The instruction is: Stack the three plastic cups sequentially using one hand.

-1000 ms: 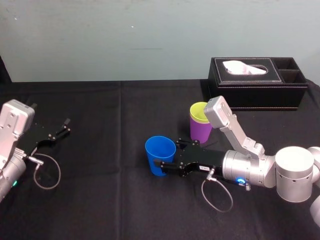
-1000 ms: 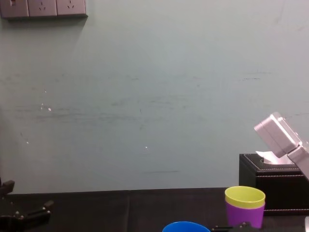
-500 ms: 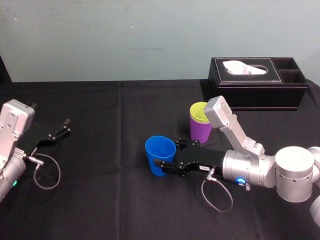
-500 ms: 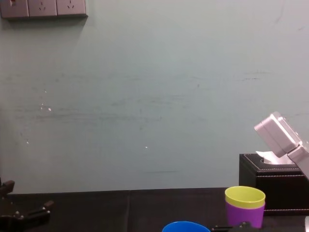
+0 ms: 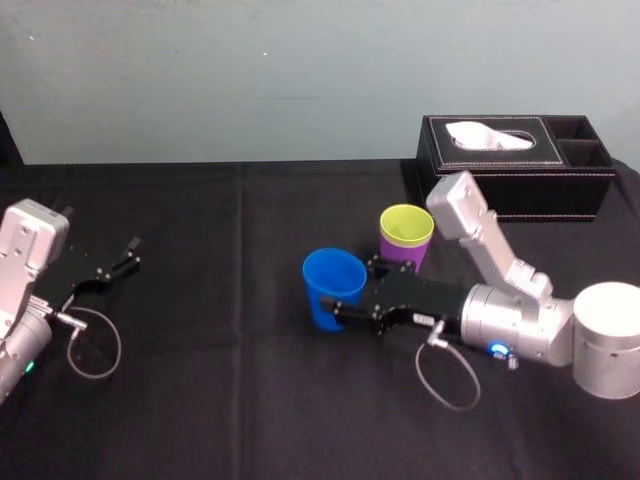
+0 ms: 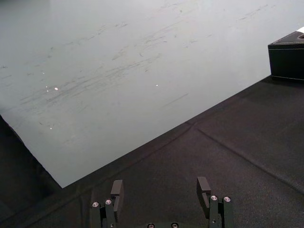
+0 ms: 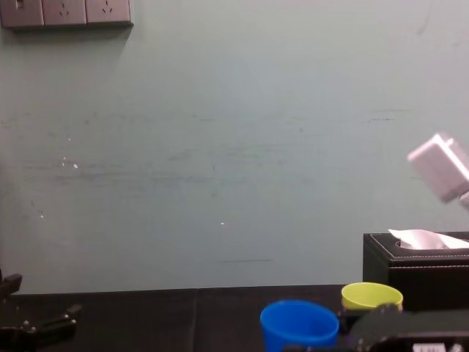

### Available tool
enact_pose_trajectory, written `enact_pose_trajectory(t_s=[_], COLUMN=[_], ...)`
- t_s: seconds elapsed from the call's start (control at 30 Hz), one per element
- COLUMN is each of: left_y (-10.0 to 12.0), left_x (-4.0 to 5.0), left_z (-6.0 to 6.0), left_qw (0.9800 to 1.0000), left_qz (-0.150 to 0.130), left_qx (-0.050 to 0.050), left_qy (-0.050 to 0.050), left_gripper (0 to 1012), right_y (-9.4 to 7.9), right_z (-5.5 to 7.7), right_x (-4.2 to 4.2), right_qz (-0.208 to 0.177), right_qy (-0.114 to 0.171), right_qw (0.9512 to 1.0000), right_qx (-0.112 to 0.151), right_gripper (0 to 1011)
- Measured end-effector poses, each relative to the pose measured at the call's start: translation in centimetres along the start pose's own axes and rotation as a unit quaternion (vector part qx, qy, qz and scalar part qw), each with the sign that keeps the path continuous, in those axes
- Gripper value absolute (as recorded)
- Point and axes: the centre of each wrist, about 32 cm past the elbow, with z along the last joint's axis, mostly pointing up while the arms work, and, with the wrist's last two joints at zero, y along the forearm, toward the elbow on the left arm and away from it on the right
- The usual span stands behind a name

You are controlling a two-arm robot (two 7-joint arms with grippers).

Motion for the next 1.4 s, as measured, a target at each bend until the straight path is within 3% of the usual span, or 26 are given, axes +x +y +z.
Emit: enact_pose_trajectory(t_s=[0.47, 0.73, 1.03, 1.4], left_y=[0.0, 0.0, 0.0, 0.0], left_x=[0.00, 0.00, 0.00, 0.00], left_z=[0.0, 0.0, 0.0, 0.0], left_qw=[1.0000, 1.0000, 1.0000, 1.0000], left_qz=[0.000, 0.000, 0.000, 0.000], left_qx=[0.000, 0.000, 0.000, 0.000], left_qy=[0.000, 0.000, 0.000, 0.000], left_gripper=[1010, 1010, 1010, 1010], right_y=[-2.7, -3.9, -4.4, -4.3], right_z=[3.8, 5.3, 5.4, 4.7], right_x=[1.03, 2.30, 3.51, 4.32], right_qz=[-0.044, -0.076, -0.106, -0.129], right_qy=[-0.006, 0.000, 0.015, 0.029], right_qw=[0.9987, 0.9962, 0.9935, 0.9908], right_qx=[0.026, 0.040, 0.040, 0.028], right_gripper=[719, 720, 720, 719])
